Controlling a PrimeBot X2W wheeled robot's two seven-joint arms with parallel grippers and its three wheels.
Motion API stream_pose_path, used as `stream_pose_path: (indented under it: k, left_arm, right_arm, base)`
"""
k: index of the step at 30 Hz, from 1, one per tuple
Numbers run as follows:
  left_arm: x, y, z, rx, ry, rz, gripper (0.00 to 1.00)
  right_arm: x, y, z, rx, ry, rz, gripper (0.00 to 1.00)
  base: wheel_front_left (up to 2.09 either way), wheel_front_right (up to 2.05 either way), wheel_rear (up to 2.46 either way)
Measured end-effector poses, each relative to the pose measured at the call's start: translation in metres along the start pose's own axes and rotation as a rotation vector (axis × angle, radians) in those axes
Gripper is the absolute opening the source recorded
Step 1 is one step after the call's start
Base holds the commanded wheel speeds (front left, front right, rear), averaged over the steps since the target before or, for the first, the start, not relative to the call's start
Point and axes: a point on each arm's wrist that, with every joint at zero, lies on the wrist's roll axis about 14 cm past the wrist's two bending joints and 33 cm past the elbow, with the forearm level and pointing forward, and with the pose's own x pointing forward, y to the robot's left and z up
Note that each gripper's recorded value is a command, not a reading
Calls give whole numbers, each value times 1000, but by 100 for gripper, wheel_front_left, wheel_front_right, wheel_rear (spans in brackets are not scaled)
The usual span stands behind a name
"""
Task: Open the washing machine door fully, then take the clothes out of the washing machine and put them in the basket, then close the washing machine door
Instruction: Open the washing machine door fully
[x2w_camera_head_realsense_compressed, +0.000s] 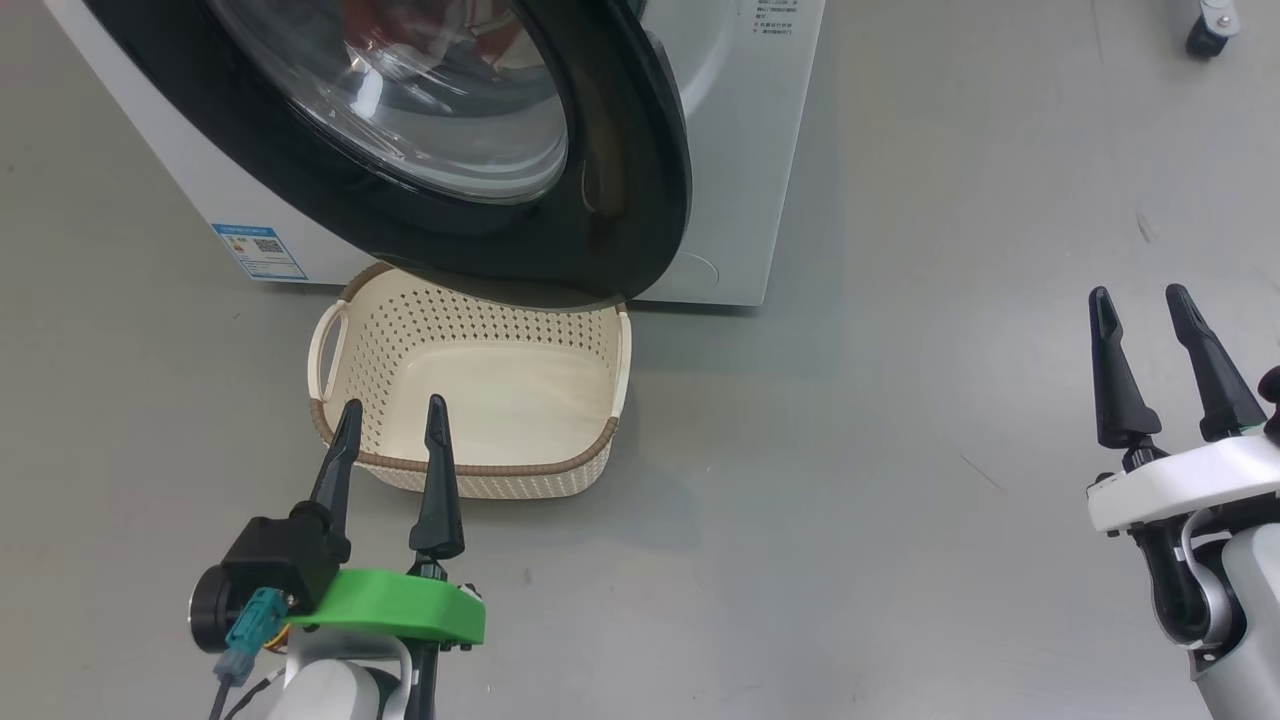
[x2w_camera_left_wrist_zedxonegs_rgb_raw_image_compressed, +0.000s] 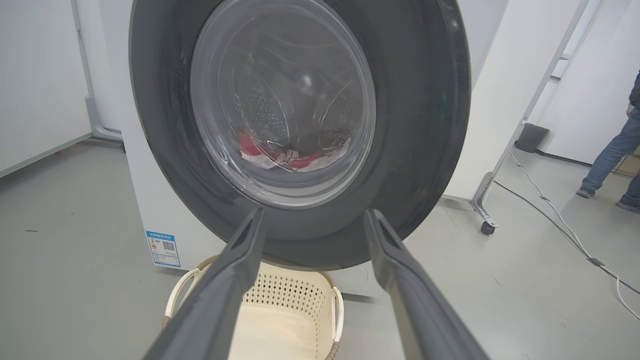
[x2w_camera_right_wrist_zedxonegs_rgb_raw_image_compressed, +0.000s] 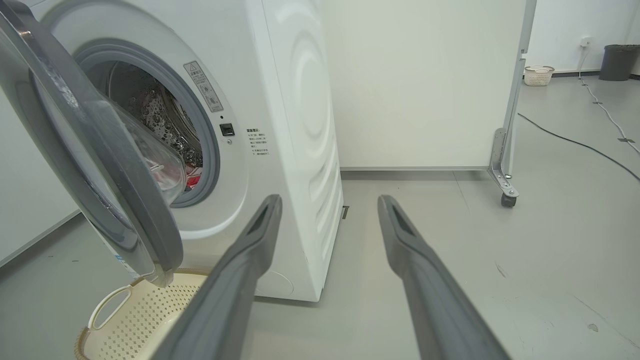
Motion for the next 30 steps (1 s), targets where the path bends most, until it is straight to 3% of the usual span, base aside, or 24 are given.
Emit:
stream_pose_path:
  k: [13,23,26,27,28,29,30]
  left_arm:
    - [2,2,-12,-5,33,5,100]
    - [5,2,-27,-12,73,2,100]
    - [10,2,-28,-11,74,-1,100]
    - [12,3,-27,-10,72,0,100]
    - [13,3,-27,-9,70,2,100]
    - [14,4,-28,-9,71,4,100]
    - [15,4,-29,-10,73,4,100]
  right_arm:
    - [6,-4,-10,-21,30,23,100]
    - [49,0,12,-80,-23,109,100]
    - [66,1,21,17,-53,102,100]
    - [72,3,21,60,-54,102,96]
    - [77,6,20,84,-49,109,35]
    - [82,9,20,98,-46,122,0]
    - [88,11,22,111,-45,131,0]
  base:
    - [0,0,0]
    - [0,0,0]
    - [0,0,0]
    - [0,0,0]
    - [0,0,0]
    - [0,0,0]
    - [0,0,0]
